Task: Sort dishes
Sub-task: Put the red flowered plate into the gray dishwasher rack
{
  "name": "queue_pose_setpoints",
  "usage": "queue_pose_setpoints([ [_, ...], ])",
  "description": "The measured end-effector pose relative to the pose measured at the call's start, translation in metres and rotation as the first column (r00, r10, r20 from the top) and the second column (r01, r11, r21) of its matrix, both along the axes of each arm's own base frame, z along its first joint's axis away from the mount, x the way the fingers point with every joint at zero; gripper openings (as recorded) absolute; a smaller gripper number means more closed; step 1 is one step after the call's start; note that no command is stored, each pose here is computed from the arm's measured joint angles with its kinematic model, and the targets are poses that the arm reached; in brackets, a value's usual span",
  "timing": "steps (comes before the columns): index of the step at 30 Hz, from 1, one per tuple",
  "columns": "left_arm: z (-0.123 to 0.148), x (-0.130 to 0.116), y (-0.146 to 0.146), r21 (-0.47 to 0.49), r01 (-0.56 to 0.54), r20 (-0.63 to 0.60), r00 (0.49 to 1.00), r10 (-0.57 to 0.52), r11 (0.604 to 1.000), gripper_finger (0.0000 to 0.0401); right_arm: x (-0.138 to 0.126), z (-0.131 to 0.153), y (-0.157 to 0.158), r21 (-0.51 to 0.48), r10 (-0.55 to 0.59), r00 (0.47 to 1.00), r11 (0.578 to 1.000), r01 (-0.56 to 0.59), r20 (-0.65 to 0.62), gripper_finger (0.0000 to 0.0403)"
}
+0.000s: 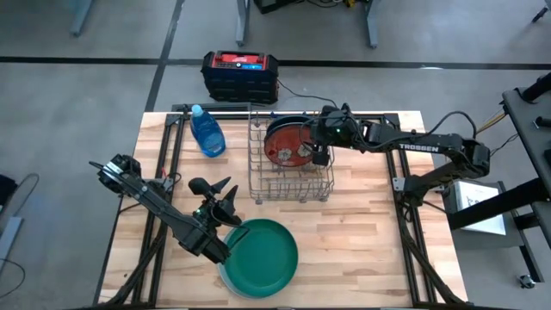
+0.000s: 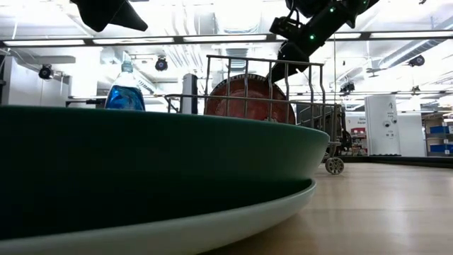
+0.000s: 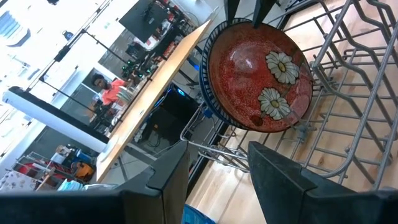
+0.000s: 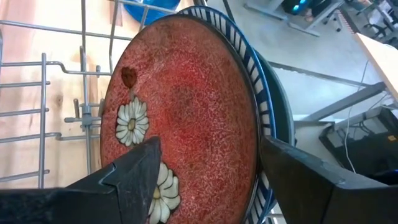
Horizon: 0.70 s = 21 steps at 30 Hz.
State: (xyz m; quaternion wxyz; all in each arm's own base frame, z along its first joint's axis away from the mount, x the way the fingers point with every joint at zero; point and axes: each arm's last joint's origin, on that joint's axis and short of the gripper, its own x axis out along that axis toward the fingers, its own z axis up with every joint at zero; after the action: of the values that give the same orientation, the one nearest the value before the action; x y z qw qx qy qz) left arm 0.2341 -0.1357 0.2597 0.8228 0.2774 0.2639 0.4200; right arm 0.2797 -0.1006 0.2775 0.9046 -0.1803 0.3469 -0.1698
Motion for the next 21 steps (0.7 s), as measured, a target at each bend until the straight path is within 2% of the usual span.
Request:
queue_pose_setpoints([
  [13,0.0,0.0,0.0,0.0,0.0,0.0,1.0,0.0,1.0,0.0155,-0.0008,-0.0048,0.0002,0.037,-0.027,1.0,0.999,0.027,0.003,0.0266],
  [21,0.0001,0.0,0.0,0.0,0.0,0.001,1.0,0.0,1.0,0.0155,-0.0013,-0.0084,0.0023,0.094,0.013,1.0,0.995,-0.012,-0.006,0.0271],
])
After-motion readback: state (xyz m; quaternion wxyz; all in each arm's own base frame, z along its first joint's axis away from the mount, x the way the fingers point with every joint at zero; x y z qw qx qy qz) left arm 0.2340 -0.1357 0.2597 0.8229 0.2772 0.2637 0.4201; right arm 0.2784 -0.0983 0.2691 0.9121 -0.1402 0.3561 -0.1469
